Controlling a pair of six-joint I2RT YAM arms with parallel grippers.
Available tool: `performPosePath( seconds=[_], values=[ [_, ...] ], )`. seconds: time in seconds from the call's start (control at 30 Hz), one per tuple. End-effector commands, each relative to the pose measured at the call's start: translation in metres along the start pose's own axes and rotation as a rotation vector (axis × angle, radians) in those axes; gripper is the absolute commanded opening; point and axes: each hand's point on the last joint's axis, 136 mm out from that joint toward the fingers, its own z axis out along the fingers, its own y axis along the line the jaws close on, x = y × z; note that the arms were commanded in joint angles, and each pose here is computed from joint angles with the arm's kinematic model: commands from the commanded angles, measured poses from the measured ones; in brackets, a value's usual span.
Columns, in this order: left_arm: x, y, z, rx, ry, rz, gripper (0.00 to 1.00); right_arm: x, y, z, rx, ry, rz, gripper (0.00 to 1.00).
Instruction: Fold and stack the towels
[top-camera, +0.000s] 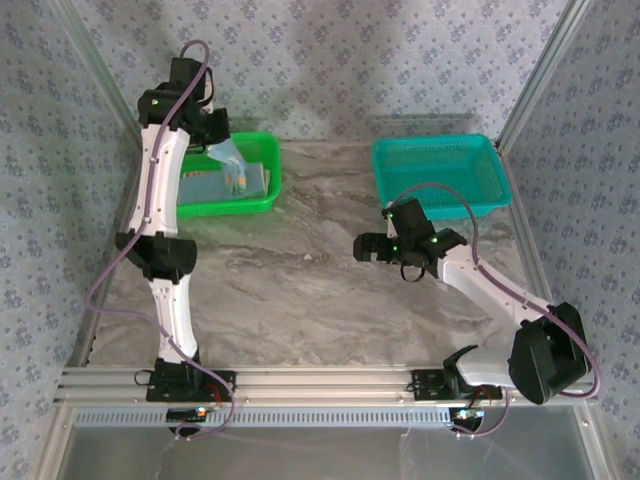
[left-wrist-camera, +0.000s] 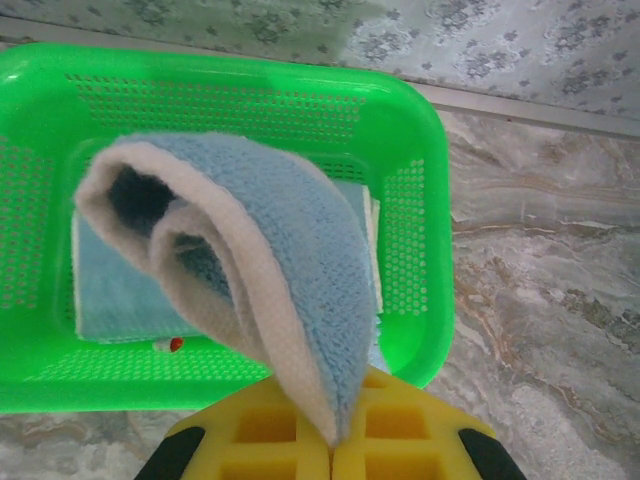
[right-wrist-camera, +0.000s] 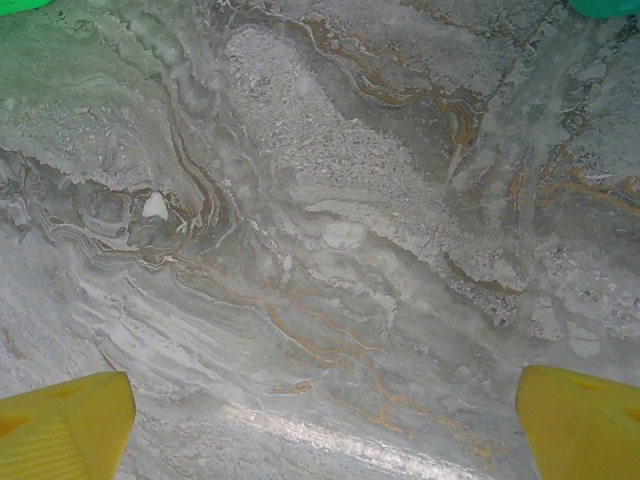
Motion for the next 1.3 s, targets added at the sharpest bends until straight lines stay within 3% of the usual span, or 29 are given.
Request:
performPosePath(
  seconds=[0.0,0.6,0.97,1.27],
  values=[
    [-0.018,-0.024,-0.014,0.096,-0.079,0.03,0.0,0.003,-0.007,-0.004,0.024,0.002,0.021,1.0],
    [-0.01,-0.088,0.016,0.313,-0.02,-0.008,0.0,0.01,-0.017,0.002,0.039,0.025,0.043,1.0],
    [-0.024,-0.097,0.002,0.383,-0.067,-0.054,0.0,0.01,-0.016,0.009,0.032,0.039,0.048,1.0],
    [-0.016,-0.092,0.012,0.361,-0.028,-0.046,0.0,0.014,-0.018,0.013,0.03,0.055,0.051,1.0]
  ],
)
